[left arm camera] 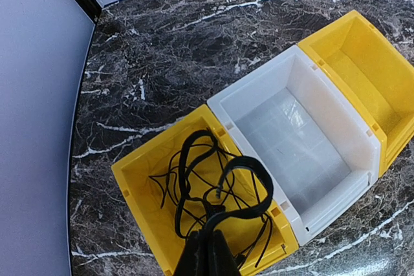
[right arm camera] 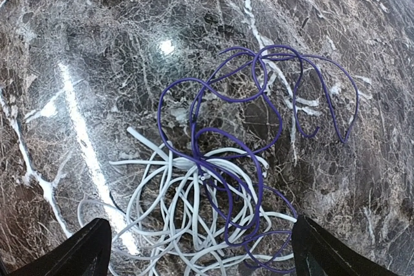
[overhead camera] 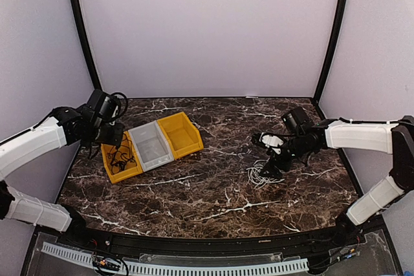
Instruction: Untangle the cables
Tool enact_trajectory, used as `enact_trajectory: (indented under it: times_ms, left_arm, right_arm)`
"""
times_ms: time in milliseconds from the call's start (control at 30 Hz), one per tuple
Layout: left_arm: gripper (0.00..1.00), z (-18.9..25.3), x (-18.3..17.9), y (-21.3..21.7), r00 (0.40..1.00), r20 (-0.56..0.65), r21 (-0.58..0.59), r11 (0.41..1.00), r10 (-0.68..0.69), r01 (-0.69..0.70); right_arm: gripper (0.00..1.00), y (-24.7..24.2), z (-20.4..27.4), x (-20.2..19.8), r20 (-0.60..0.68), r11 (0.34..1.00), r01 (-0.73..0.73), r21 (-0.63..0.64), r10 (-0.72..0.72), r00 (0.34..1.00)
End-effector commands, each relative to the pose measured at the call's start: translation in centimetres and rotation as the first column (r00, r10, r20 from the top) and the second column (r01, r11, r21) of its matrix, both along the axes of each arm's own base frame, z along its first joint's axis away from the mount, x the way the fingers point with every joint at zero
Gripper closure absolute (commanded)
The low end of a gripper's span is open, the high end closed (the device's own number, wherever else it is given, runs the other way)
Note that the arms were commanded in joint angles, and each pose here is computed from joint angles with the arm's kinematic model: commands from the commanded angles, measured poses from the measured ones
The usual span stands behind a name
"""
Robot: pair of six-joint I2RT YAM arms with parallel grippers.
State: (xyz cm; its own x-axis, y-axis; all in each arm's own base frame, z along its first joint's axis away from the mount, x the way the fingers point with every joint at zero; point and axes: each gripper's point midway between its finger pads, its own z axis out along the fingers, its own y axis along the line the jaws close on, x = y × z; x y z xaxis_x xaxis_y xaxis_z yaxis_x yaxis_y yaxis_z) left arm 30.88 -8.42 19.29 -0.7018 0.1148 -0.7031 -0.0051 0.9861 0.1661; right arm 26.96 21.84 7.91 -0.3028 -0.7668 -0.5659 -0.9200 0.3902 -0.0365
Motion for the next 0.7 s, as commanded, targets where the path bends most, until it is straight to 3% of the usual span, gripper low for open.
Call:
enact_trajectory:
  times_ms: [0,267,667]
  left_arm:
    - [1.00,-2.5,0.0,-0.7,0.997,-0.073,-0.045,0.999,-0.006,0.003]
    - [1.00,-8.9,-0.6,-1.6,0.964,-0.266,-0.032,0.999,-0.005,-0.004]
    - [1.00,-11.4,-2.1,-0.1,0.934,-0.354,0.003,0.998,0.053,-0.055]
  right_arm:
    - [0.02,0.2,-0.4,0.2,-0.001,1.000,-0.008,0.009,0.008,1.000]
    - [0.01,0.0,-0.5,0.1,0.002,1.000,-0.007,0.007,0.006,1.000]
    - [0.01,0.0,-0.6,0.1,0.004,1.000,-0.006,0.000,0.006,1.000]
